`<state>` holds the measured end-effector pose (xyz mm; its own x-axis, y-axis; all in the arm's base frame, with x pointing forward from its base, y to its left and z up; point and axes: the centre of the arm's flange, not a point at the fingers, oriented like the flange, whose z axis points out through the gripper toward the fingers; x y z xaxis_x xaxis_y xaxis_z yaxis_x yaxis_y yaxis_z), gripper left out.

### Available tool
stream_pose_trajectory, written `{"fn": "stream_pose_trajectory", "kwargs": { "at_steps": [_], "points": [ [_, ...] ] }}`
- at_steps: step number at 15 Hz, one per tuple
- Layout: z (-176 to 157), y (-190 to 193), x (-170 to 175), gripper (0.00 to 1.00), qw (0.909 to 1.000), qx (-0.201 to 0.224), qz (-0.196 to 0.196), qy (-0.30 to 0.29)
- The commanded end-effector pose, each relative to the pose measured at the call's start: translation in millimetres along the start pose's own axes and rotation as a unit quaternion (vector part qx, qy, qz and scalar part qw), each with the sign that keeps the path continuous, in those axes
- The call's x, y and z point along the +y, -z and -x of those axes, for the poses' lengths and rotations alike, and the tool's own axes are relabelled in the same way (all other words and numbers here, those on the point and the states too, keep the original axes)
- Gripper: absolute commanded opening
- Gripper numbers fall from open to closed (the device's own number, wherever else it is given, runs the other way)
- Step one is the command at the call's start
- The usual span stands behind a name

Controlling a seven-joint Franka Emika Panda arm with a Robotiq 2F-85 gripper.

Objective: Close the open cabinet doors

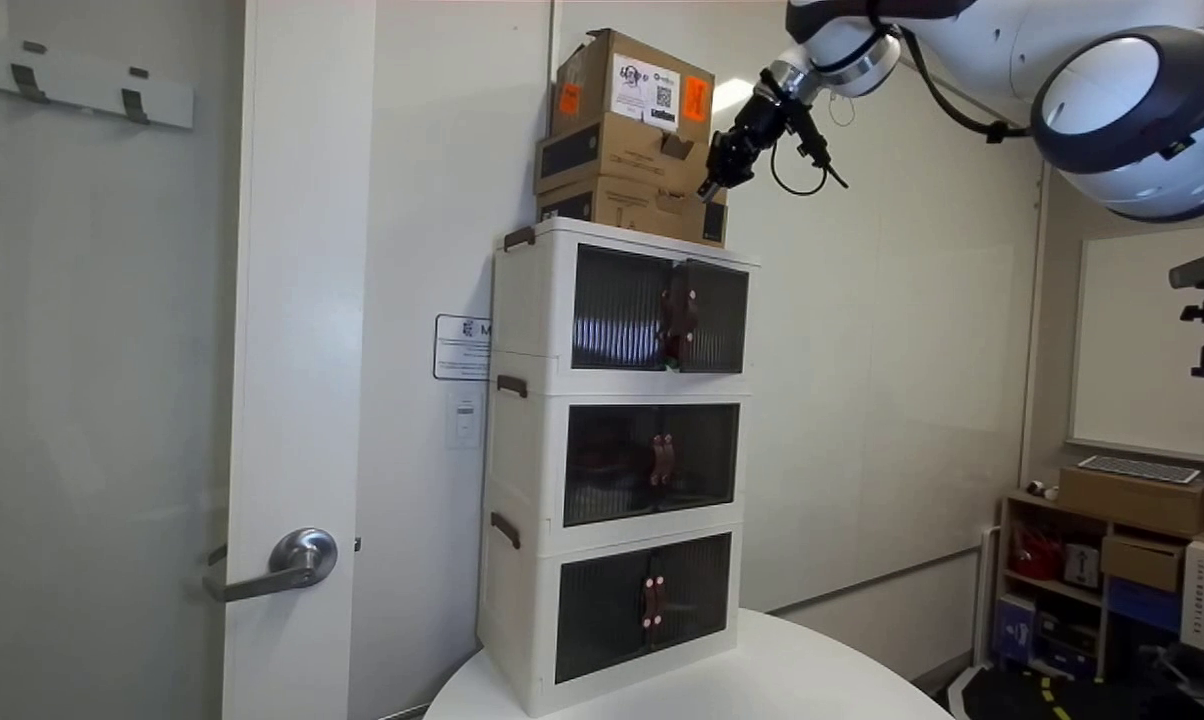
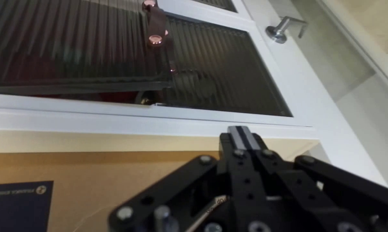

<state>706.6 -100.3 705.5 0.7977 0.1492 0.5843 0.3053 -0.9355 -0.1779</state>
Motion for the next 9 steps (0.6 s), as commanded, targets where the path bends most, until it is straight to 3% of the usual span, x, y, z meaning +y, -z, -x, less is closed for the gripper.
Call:
{"fn": "stream_pose_trajectory", "kwargs": {
  "at_steps": [1, 2, 5, 9],
  "points": [
    [38.6, 21.4, 17.2, 0.25, 0.9953, -0.055, -0.072, 0.036],
    [46.0, 22.8, 26.3, 0.26, 0.9926, -0.088, -0.073, 0.042],
    [69.6, 30.0, 40.4, 0.47, 0.9855, -0.16, -0.009, 0.058],
    [86.2, 24.7, 57.6, 0.77, 0.9753, -0.179, 0.097, 0.085]
  ]
}}
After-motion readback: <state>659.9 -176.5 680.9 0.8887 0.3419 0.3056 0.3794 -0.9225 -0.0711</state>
